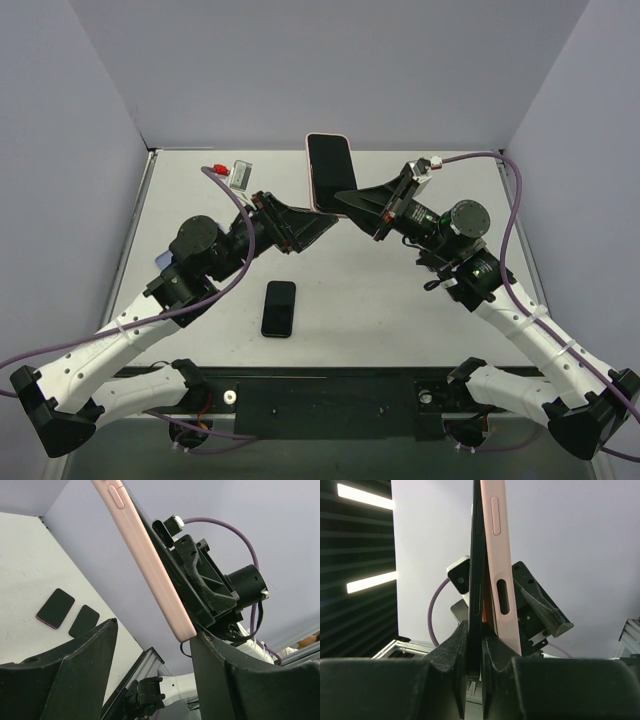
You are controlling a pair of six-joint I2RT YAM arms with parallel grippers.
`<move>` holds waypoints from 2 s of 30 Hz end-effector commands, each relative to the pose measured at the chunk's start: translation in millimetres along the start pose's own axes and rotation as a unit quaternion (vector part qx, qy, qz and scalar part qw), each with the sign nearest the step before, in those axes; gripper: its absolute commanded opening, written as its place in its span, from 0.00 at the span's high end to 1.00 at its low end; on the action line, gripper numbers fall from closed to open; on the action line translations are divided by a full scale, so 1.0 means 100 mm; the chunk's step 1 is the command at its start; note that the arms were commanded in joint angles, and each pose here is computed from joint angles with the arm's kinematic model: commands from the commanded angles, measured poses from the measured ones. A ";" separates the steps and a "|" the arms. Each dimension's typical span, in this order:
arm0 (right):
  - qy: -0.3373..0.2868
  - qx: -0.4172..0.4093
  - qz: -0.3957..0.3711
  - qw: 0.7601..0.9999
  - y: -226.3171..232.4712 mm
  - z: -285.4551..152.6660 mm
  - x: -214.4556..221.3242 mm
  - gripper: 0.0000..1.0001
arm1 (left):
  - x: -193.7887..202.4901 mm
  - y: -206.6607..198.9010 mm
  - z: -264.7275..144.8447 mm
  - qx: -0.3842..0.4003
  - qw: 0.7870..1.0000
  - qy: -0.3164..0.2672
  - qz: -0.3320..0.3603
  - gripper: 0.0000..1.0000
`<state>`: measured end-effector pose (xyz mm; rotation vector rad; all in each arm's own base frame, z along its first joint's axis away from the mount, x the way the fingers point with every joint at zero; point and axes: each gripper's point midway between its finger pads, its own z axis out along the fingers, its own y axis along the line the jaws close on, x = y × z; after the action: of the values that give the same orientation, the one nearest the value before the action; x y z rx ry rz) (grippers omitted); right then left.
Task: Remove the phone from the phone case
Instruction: Remove the phone case from the phone, then place the phone case at the center of the board.
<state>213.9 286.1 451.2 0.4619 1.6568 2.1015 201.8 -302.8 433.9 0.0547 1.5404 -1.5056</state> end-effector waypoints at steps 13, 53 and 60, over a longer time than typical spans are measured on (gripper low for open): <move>0.010 -0.045 -0.061 0.997 0.25 -0.15 0.14 1.00 | -0.42 0.33 0.11 -0.085 0.990 -0.100 -0.053 0.51; -0.324 0.416 -0.103 0.843 -3.51 -1.65 -3.09 0.99 | 0.11 4.64 -0.73 -0.549 0.796 -0.113 -0.227 0.49; -0.282 0.486 -0.076 0.824 -3.70 -1.81 -2.79 0.53 | 0.05 4.26 -0.99 -0.601 0.784 -0.024 -0.155 0.18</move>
<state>416.0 65.8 37.3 1.1200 2.0816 0.7593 421.4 -132.4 54.0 -1.1786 2.1593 -0.5698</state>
